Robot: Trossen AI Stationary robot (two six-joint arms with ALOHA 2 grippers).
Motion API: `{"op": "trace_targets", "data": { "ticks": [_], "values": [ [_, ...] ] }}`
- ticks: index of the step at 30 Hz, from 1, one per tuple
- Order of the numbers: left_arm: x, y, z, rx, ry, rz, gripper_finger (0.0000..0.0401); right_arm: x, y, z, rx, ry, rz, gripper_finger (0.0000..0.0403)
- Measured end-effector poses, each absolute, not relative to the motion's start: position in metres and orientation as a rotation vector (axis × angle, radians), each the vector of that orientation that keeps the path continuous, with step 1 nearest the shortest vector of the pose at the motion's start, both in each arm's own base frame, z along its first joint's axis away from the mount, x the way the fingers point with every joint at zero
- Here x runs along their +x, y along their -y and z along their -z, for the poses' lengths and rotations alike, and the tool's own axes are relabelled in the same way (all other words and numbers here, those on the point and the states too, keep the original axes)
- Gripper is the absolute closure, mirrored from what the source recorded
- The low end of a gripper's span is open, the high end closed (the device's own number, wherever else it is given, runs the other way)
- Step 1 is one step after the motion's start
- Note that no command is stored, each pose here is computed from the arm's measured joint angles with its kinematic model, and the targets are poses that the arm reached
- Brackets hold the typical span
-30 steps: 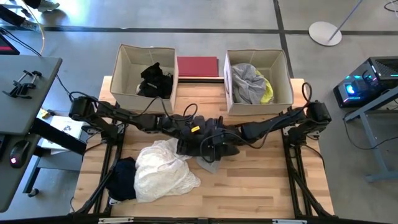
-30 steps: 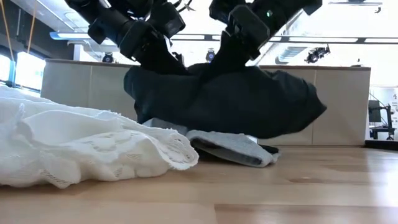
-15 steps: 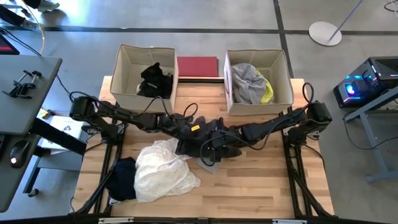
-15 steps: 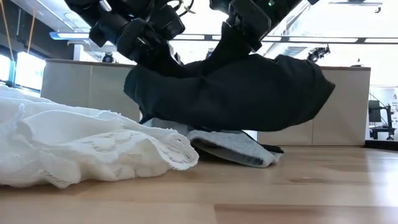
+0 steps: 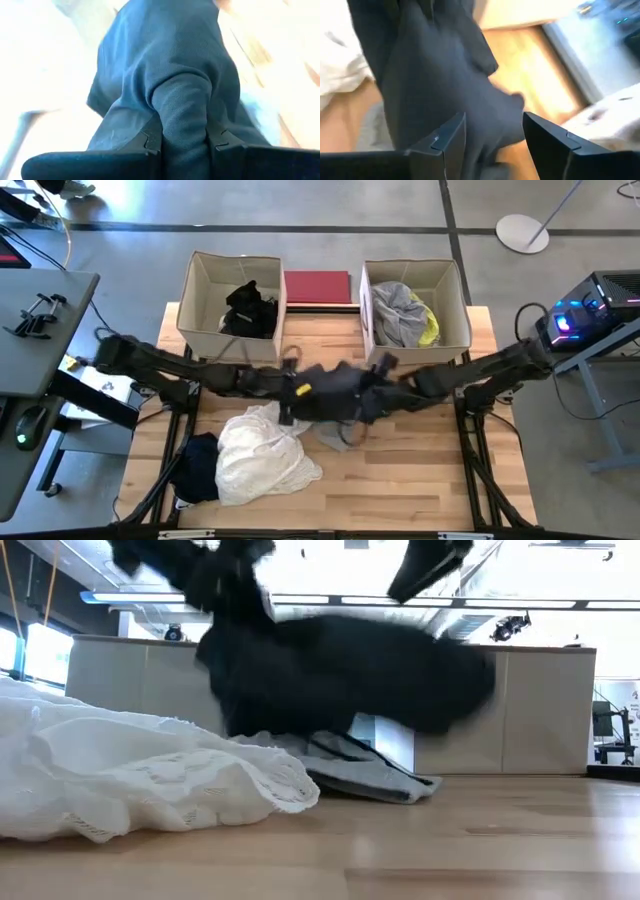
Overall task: Sort clothes
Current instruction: Put the black cloth into the left laundry organizer
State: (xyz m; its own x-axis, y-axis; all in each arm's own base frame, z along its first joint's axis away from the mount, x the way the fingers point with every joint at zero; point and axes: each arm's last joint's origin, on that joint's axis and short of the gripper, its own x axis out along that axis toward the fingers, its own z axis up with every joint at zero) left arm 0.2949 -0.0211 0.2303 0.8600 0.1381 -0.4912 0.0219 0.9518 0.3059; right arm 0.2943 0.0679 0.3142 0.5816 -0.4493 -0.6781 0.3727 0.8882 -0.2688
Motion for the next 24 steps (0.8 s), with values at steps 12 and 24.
{"op": "trace_targets", "data": {
  "ticks": [12, 24],
  "values": [
    [0.197, -0.005, -0.365, 0.573, -0.094, -0.758, 0.0362, 0.243, -0.102, -0.297, -0.174, -0.62, 0.693, 0.0222],
    [0.154, -0.08, -0.382, 0.561, -0.59, -1.325, 0.0362, 0.245, -0.097, -0.277, -0.205, -0.651, 0.719, 0.0222]
  ]
}}
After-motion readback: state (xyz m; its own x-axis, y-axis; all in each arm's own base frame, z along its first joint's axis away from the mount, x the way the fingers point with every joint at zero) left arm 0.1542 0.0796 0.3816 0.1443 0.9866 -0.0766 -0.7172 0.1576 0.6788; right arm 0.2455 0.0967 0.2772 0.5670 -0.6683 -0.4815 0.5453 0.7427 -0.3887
